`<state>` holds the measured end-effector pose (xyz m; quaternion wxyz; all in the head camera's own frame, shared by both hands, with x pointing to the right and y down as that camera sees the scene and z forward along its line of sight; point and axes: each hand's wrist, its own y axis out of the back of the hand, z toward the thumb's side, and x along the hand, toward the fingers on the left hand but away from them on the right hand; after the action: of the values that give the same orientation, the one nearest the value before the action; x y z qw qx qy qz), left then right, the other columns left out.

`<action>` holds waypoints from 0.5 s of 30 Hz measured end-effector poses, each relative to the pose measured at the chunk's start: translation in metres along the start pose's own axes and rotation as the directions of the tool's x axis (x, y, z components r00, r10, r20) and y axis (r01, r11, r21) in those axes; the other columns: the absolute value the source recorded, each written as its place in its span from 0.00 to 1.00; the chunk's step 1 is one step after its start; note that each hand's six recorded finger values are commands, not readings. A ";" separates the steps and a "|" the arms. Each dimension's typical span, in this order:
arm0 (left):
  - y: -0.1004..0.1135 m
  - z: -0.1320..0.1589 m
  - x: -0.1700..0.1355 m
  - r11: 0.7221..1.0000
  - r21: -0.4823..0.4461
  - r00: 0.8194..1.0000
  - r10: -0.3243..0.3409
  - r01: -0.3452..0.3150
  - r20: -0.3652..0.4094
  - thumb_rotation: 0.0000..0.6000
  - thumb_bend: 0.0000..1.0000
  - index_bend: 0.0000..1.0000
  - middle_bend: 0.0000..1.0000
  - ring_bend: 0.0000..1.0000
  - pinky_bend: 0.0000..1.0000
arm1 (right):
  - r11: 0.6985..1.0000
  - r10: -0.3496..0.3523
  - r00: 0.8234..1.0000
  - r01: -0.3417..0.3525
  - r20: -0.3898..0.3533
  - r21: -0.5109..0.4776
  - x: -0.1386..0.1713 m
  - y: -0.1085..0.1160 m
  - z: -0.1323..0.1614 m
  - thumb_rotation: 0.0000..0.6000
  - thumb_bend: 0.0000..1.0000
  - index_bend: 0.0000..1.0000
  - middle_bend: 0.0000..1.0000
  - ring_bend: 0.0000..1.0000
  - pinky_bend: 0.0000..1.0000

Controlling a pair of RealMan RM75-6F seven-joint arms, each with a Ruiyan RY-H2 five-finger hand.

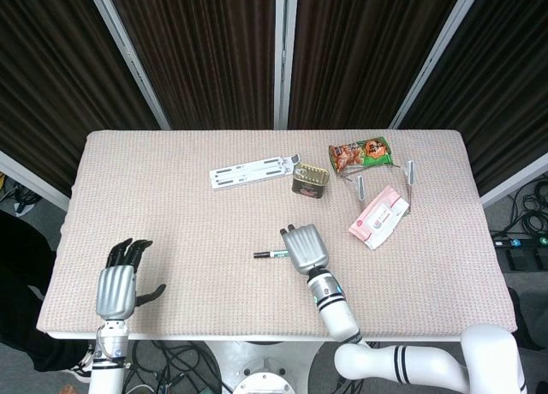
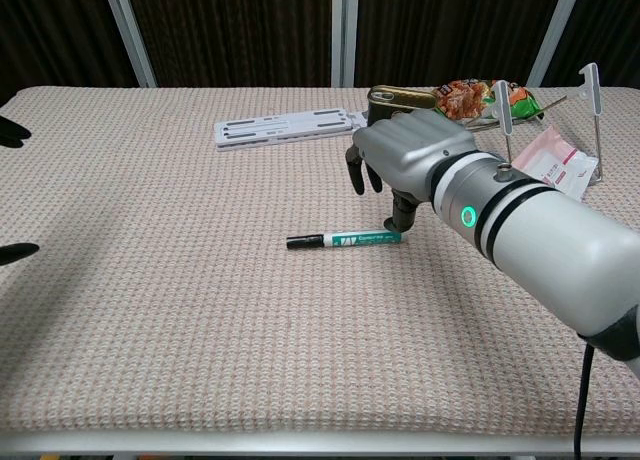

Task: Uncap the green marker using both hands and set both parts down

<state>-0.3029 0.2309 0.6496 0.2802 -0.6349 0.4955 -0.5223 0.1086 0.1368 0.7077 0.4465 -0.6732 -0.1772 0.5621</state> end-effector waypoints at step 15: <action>-0.006 -0.001 0.002 1.000 0.004 1.000 -0.020 0.020 -0.008 1.00 0.00 0.20 0.20 0.11 0.13 | 0.999 0.033 0.998 -0.033 0.047 0.003 -0.011 -0.023 0.001 1.00 0.15 0.53 0.47 0.62 0.79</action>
<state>-0.3019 0.2313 0.6560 0.2742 -0.6374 0.4892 -0.5285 0.1108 0.1416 0.7329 0.4343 -0.6617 -0.1754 0.5855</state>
